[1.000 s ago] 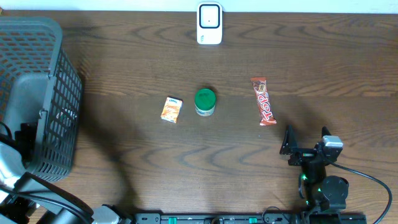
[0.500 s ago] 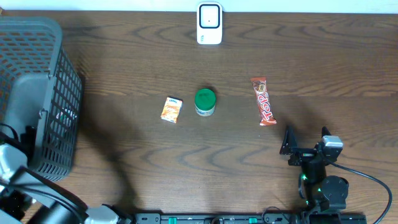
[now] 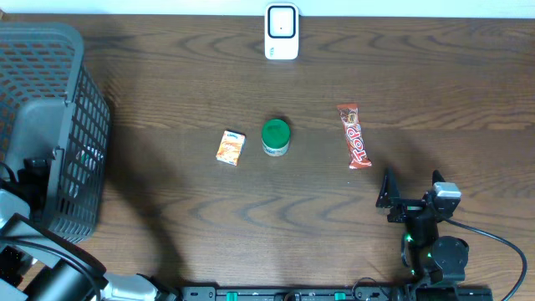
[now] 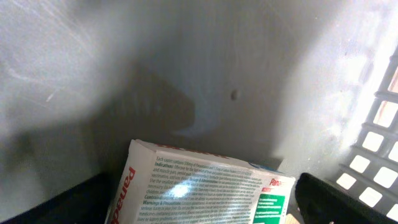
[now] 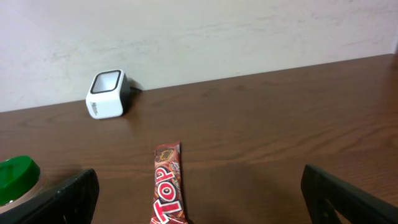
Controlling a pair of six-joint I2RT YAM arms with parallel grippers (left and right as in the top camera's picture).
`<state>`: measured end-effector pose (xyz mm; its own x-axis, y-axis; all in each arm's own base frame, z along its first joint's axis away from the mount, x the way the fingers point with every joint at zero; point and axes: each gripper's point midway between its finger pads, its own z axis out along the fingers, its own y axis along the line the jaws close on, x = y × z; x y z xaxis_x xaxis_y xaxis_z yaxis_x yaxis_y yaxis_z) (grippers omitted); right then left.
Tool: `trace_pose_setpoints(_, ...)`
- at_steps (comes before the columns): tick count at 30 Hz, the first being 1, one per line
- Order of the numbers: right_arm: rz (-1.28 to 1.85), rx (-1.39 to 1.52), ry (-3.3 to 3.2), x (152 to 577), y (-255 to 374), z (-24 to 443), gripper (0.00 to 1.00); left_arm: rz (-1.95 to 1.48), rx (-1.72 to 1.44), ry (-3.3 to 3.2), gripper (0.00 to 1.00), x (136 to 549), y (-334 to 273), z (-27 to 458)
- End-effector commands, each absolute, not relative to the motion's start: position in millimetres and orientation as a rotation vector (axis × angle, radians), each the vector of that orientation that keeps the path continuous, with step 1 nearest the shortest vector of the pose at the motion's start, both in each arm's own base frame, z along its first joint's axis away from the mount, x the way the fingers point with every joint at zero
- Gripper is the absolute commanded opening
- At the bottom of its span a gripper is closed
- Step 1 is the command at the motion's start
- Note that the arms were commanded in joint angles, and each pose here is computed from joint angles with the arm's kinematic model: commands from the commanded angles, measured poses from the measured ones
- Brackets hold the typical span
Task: Scan the item barcode
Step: 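Move the left gripper back into the basket toward the Panadol box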
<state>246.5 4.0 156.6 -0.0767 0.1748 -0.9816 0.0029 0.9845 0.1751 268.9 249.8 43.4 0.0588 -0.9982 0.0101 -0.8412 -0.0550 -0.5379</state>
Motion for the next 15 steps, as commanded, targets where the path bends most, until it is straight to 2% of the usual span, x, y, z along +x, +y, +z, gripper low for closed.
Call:
trace_pose_setpoints(1, 0.143, 0.125, 1.644, 246.2, 6.0, 156.2, 0.99, -0.617, -2.066, 1.936, 0.84, 251.4, 218.8, -0.2)
trace_pose_setpoints(3, 0.143, 0.125, 1.644, 246.2, 6.0, 156.2, 0.99, -0.633, -2.064, 1.938, 0.79, 252.0, 216.8, 0.4)
trace_pose_setpoints(11, 0.143, 0.125, 1.644, 246.2, 6.0, 156.2, 0.99, -0.695, -2.043, 1.934, 0.51, 256.9, 212.0, 4.0)
trace_pose_setpoints(15, 0.143, 0.125, 1.644, 246.2, 6.0, 156.2, 0.99, -0.701, -2.041, 1.934, 0.44, 257.4, 211.6, 4.3)
